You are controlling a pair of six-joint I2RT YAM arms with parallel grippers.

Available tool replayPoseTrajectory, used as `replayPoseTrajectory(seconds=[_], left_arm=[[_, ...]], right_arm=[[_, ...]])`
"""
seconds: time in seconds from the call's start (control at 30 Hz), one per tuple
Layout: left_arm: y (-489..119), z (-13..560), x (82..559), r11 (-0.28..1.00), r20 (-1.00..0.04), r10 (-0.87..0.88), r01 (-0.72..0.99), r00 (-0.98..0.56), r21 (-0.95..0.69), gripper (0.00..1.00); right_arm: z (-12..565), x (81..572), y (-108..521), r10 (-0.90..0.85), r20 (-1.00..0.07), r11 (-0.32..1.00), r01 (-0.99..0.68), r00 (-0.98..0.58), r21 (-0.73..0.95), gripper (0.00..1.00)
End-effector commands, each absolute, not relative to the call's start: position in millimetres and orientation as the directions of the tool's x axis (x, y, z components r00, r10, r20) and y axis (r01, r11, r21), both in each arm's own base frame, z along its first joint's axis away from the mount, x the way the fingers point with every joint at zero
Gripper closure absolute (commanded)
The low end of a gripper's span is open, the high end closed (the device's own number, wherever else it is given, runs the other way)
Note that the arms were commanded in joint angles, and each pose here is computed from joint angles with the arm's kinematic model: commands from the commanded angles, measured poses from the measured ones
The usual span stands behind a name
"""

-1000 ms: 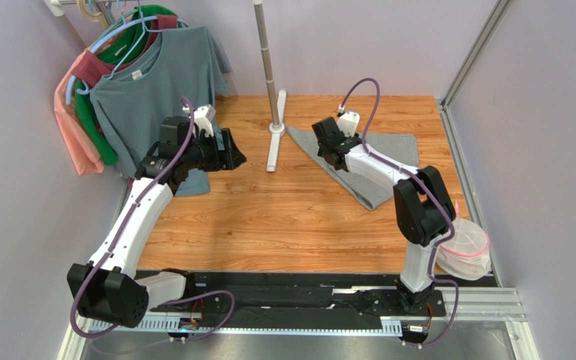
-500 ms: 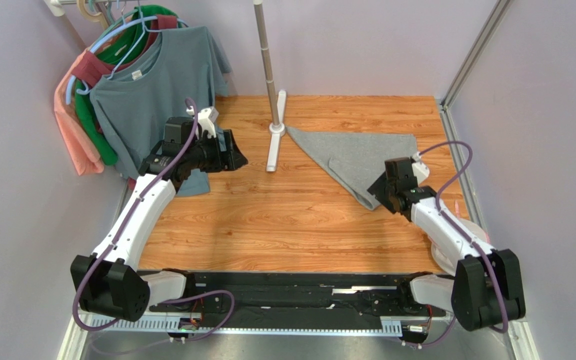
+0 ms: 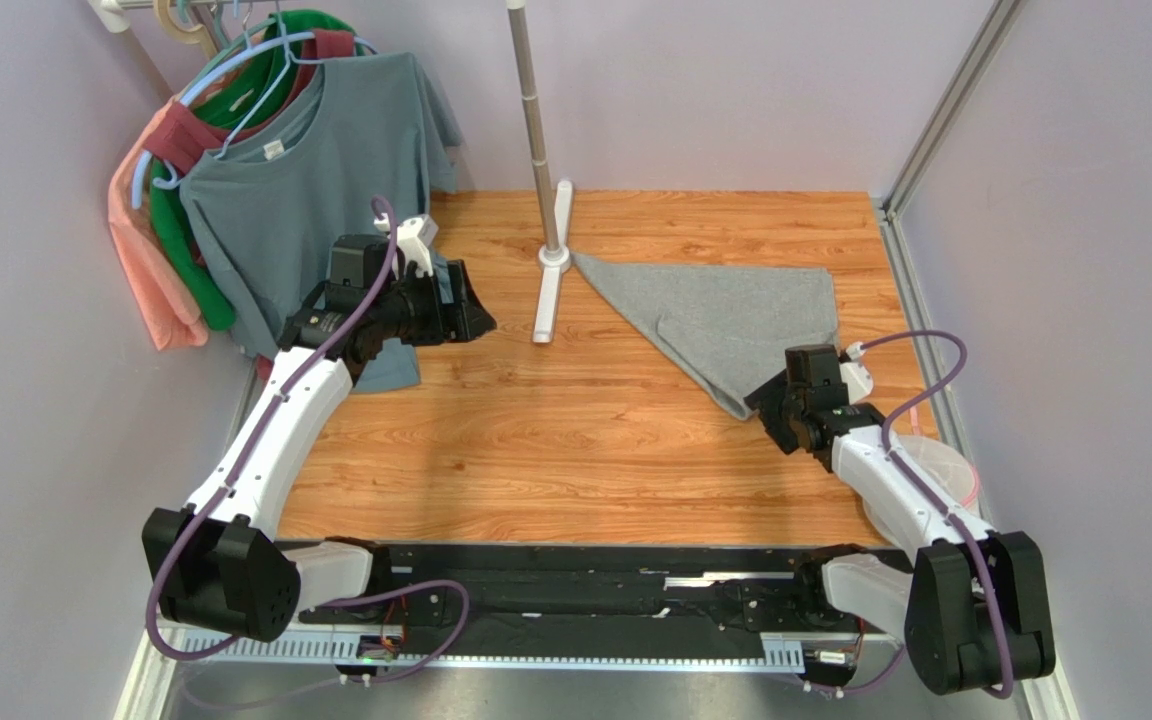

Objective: Fold the napkin, place the utensils inside, and roll it up
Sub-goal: Fold the napkin

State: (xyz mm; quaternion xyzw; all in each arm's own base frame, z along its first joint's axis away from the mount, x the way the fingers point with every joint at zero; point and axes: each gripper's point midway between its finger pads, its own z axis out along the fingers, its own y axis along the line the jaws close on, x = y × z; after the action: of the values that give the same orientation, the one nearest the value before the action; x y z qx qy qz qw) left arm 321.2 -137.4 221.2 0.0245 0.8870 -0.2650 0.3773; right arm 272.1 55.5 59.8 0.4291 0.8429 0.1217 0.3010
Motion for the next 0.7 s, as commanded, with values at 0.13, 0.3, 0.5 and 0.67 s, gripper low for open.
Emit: replayPoseTrajectory(seconds=[0.13,0.3,0.5,0.67], left_arm=[[-138.6,226.9,326.7,0.852,-0.698,-0.168,0.253,-0.696,-0.458,0.14],[-138.3,227.4,326.6,0.852,-0.699,-0.169,0.254,-0.695,-0.458,0.14],[-139.1,226.7,326.5,0.850,-0.695,-0.169,0.254,-0.698,-0.462,0.14],[-139.7,226.5,325.9,0.849,-0.694,-0.168,0.256,-0.700,-0.463,0.15]], right_arm=[[63.5,296.4,56.0,0.831,-0.401,0.554,0.628,-0.385,0.546,0.45],[55.2,297.6,51.4,0.825,-0.416,0.560,0.642,-0.381,0.523,0.47],[47.0,302.2,50.5,0.826,-0.417,0.559,0.650,-0.379,0.515,0.49],[41.1,302.7,47.7,0.821,-0.426,0.563,0.661,-0.380,0.497,0.56]])
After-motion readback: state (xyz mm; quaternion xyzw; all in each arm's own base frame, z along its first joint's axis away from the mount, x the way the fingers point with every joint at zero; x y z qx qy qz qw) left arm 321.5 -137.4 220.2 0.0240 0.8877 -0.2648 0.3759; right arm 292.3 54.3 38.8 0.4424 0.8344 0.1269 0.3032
